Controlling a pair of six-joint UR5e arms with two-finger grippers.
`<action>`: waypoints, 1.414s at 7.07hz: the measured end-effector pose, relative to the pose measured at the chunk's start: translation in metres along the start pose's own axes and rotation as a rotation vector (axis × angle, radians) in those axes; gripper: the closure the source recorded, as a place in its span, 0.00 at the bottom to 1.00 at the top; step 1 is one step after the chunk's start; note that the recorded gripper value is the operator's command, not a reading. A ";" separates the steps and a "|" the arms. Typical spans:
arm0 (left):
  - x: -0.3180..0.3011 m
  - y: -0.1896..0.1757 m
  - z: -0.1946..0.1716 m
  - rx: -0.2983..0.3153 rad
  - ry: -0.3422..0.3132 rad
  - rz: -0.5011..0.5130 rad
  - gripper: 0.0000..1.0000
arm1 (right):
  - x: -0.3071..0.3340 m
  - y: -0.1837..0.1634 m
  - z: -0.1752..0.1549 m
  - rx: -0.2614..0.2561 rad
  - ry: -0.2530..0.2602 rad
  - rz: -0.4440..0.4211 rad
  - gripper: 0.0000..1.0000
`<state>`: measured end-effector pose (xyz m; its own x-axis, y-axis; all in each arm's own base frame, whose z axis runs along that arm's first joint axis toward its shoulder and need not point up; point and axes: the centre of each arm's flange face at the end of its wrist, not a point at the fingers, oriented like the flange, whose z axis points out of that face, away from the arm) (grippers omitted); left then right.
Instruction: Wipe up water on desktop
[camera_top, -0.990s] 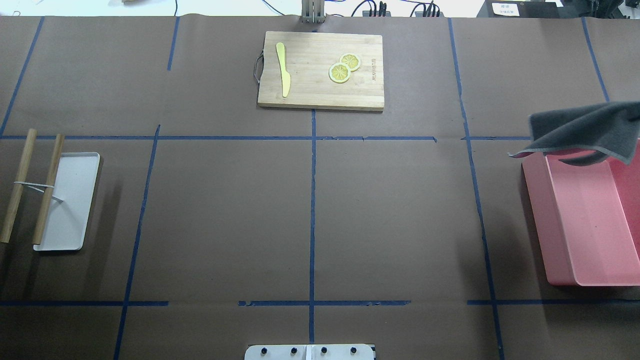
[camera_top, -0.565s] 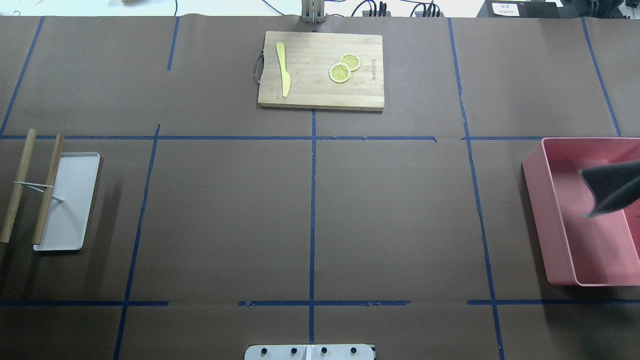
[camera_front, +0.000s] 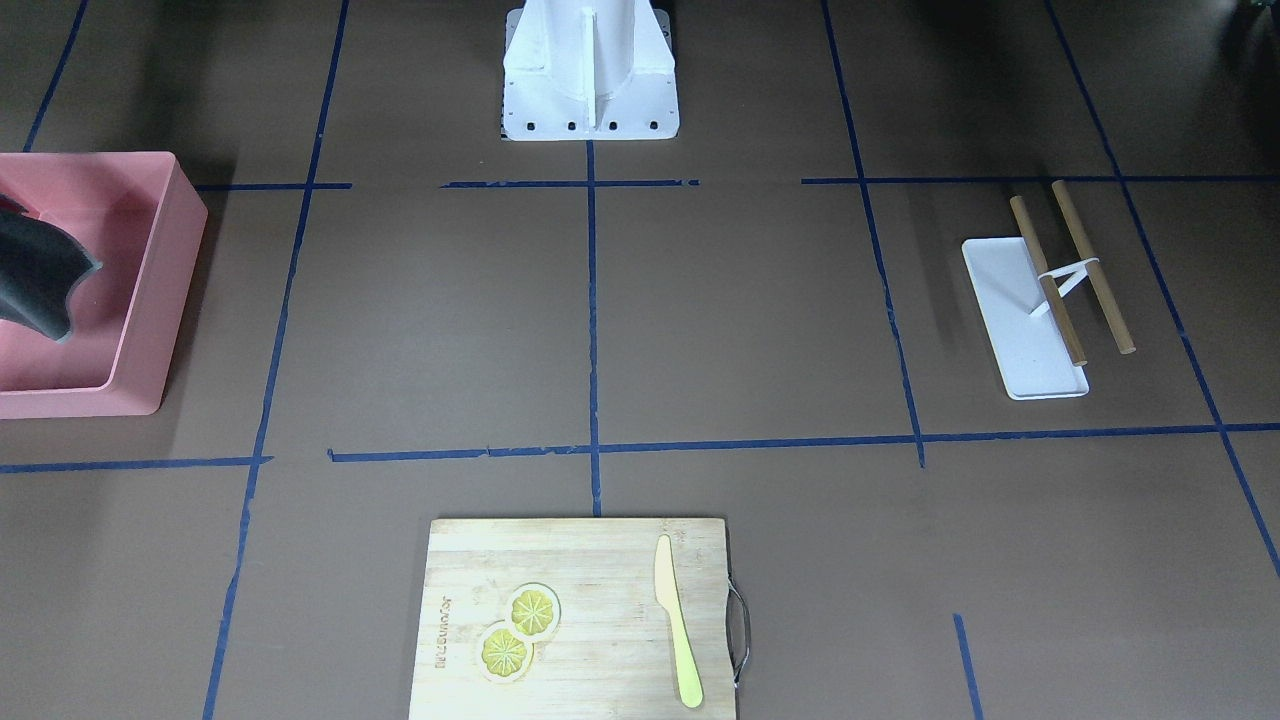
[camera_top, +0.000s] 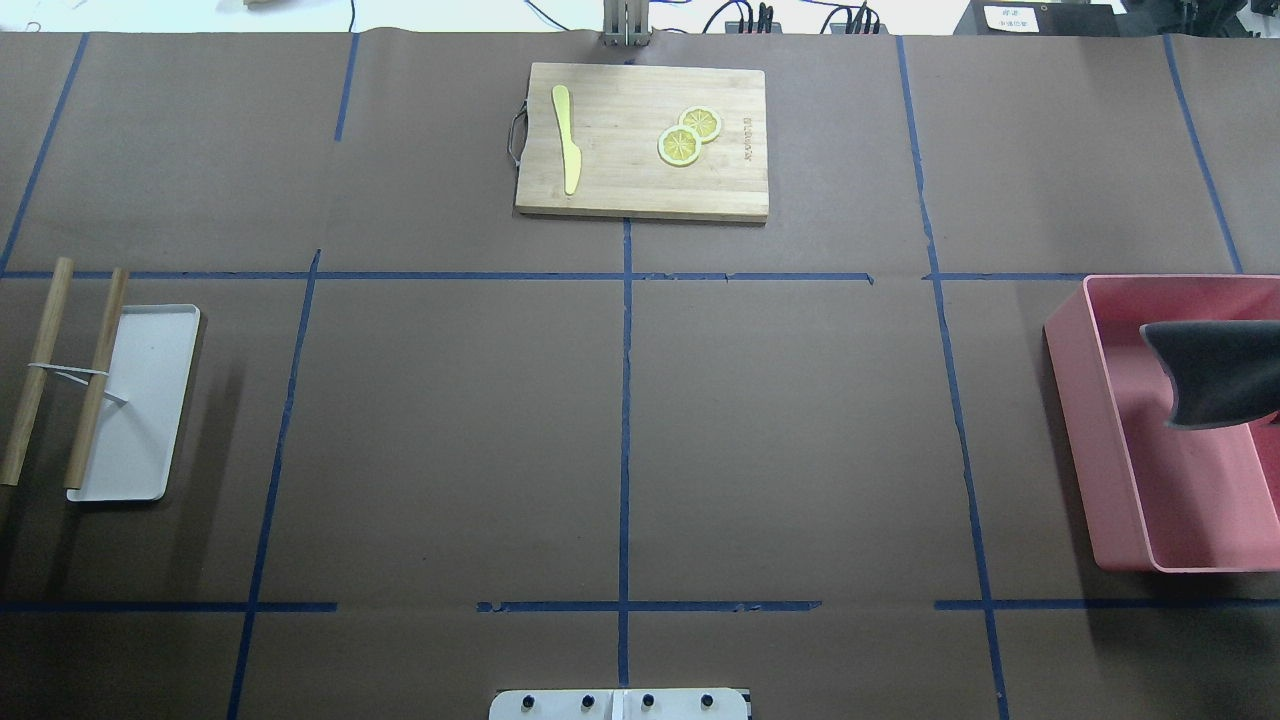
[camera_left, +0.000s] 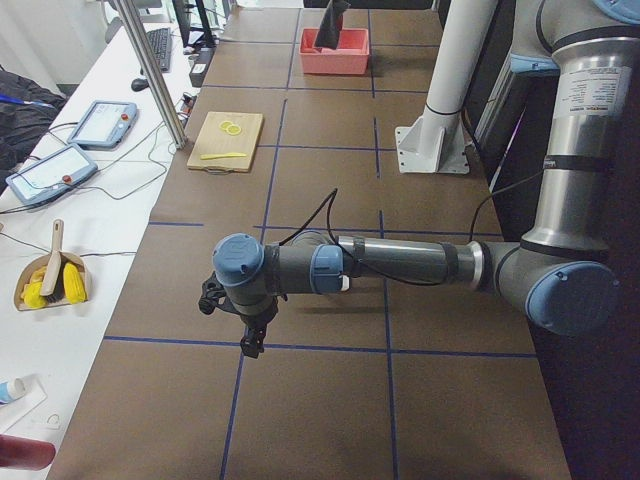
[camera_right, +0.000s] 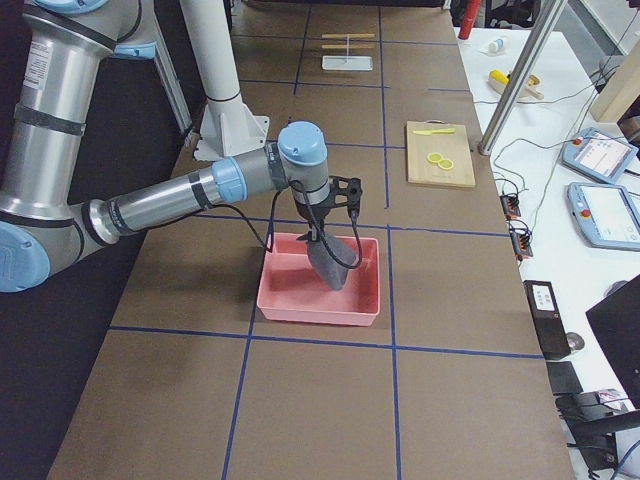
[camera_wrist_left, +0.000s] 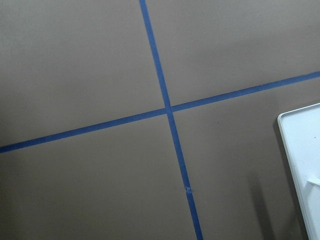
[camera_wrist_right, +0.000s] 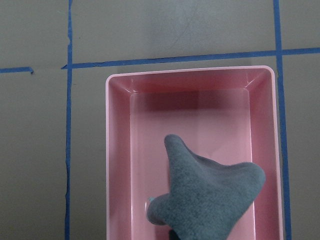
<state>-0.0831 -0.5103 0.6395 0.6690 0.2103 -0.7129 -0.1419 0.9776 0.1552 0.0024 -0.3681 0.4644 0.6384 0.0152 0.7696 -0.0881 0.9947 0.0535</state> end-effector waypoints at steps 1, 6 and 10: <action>-0.002 0.001 0.002 -0.004 0.001 -0.004 0.00 | 0.000 0.000 0.000 0.001 0.000 -0.001 0.00; -0.017 0.005 0.016 -0.033 0.008 -0.040 0.00 | -0.001 -0.007 0.004 0.000 0.003 -0.052 0.00; -0.025 0.010 0.021 -0.050 0.016 -0.084 0.00 | 0.095 -0.031 0.047 -0.066 0.034 -0.250 0.00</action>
<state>-0.0859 -0.5057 0.6735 0.6686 0.1275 -0.7326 -0.1223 0.9906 0.0608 0.0296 -0.4028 0.5661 0.6592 -0.2301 0.7159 0.1253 0.9723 0.1972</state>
